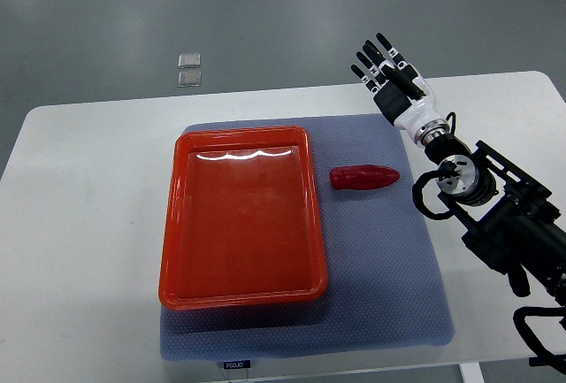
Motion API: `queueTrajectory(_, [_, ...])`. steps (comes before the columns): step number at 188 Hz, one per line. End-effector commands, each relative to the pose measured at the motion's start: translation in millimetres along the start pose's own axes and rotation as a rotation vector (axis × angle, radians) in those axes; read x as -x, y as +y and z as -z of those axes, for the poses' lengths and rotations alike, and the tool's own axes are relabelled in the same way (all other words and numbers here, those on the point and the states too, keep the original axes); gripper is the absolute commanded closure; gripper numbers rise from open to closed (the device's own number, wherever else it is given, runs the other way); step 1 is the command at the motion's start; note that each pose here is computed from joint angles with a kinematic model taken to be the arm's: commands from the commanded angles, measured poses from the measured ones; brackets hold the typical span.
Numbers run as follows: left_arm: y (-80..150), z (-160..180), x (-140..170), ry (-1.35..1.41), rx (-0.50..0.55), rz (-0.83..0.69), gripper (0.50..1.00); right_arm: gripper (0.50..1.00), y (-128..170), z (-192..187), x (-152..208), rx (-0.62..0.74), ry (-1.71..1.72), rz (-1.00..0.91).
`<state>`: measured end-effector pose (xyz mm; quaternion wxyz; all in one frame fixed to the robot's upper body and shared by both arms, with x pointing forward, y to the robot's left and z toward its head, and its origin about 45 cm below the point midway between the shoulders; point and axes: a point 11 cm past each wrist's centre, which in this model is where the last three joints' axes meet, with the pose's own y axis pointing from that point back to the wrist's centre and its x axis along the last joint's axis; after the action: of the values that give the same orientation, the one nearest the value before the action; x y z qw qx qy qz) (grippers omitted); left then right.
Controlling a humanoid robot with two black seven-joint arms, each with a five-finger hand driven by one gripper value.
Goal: Place red pepper on red tray
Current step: 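Reach the right hand down toward the red pepper beside the tray, then close the right hand fingers around the red pepper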
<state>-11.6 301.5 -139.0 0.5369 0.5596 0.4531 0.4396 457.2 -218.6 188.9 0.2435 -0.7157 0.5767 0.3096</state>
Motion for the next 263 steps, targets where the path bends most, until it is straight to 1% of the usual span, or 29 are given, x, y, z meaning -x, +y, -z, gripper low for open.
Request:
queueTrajectory(1, [0.0, 0.0, 0.6, -0.001, 0.000, 0.002, 0.500, 0.579, -0.5, 0.6, 0.5, 0.000, 0.003, 0.003])
queueTrajectory(47, [0.0, -0.1, -0.2, 0.001, 0.000, -0.001, 0.500, 0.579, -5.5, 8.9, 8.2, -0.004, 0.030, 0.030])
queueTrajectory(68, [0.0, -0.1, -0.3, 0.003, 0.000, -0.003, 0.500, 0.579, -4.8, 12.0, 17.2, 0.029, 0.115, 0.125])
queueTrajectory(85, [0.0, -0.1, -0.3, 0.001, 0.000, -0.003, 0.500, 0.579, -3.3, 10.5, 25.9, 0.123, 0.315, 0.237])
queueTrajectory(101, [0.0, 0.8, -0.1, 0.001, -0.001, -0.003, 0.500, 0.579, 0.7, 16.0, 34.4, 0.240, 0.591, 0.374])
queueTrajectory(112, [0.0, 0.8, -0.1, 0.002, -0.001, -0.006, 0.500, 0.581, 8.1, 24.0, 31.9, 0.324, 0.768, 0.453])
queueTrajectory(122, [0.0, 0.8, -0.1, 0.002, -0.001, -0.006, 0.500, 0.581, 14.8, 33.7, 39.0, 0.398, 0.915, 0.551])
queueTrajectory(131, [0.0, 0.9, -0.1, 0.000, -0.001, -0.006, 0.500, 0.579, 30.0, 39.6, 44.7, 0.502, 1.069, 0.668])
queueTrajectory(133, [0.0, 0.9, -0.1, 0.000, -0.001, -0.006, 0.500, 0.579, 30.1, 39.6, 44.7, 0.502, 1.069, 0.668])
queueTrajectory(142, [0.0, 0.9, -0.1, 0.000, -0.001, -0.006, 0.500, 0.581, 41.2, 44.6, 46.7, 0.584, 1.231, 0.737])
queueTrajectory(150, [0.0, 0.8, 0.6, 0.000, -0.001, -0.003, 0.500, 0.583, 43.8, 43.5, 50.5, 0.630, 1.340, 0.778])
queueTrajectory(177, [-0.1, 1.0, 1.1, -0.002, -0.002, 0.002, 0.500, 0.583, 42.2, 34.5, 33.3, 0.695, 1.590, 0.759])
queueTrajectory(201, [-0.1, 1.0, 0.7, -0.002, -0.002, 0.002, 0.500, 0.585, 43.2, 19.9, 27.4, 0.691, 1.619, 0.748])
queueTrajectory(218, [-0.1, 1.0, 0.7, -0.002, -0.002, 0.002, 0.500, 0.591, 42.7, 11.9, 13.0, 0.690, 1.637, 0.681])
queueTrajectory(231, [-0.1, 1.0, 0.7, -0.002, -0.002, 0.002, 0.500, 0.597, 41.4, 6.7, 8.4, 0.670, 1.648, 0.649])
queueTrajectory(243, [-0.1, 1.0, 0.7, -0.002, -0.002, 0.002, 0.500, 0.619, 41.2, 2.9, 6.1, 0.659, 1.658, 0.635])
queueTrajectory(254, [0.0, 0.2, 0.6, -0.002, 0.000, 0.002, 0.500, 0.666, 42.1, 1.2, 3.0, 0.659, 1.668, 0.626])
queueTrajectory(263, [-0.1, 1.1, 0.2, -0.002, -0.002, 0.000, 0.500, 0.681, 43.1, -1.3, 1.1, 0.664, 1.674, 0.622])
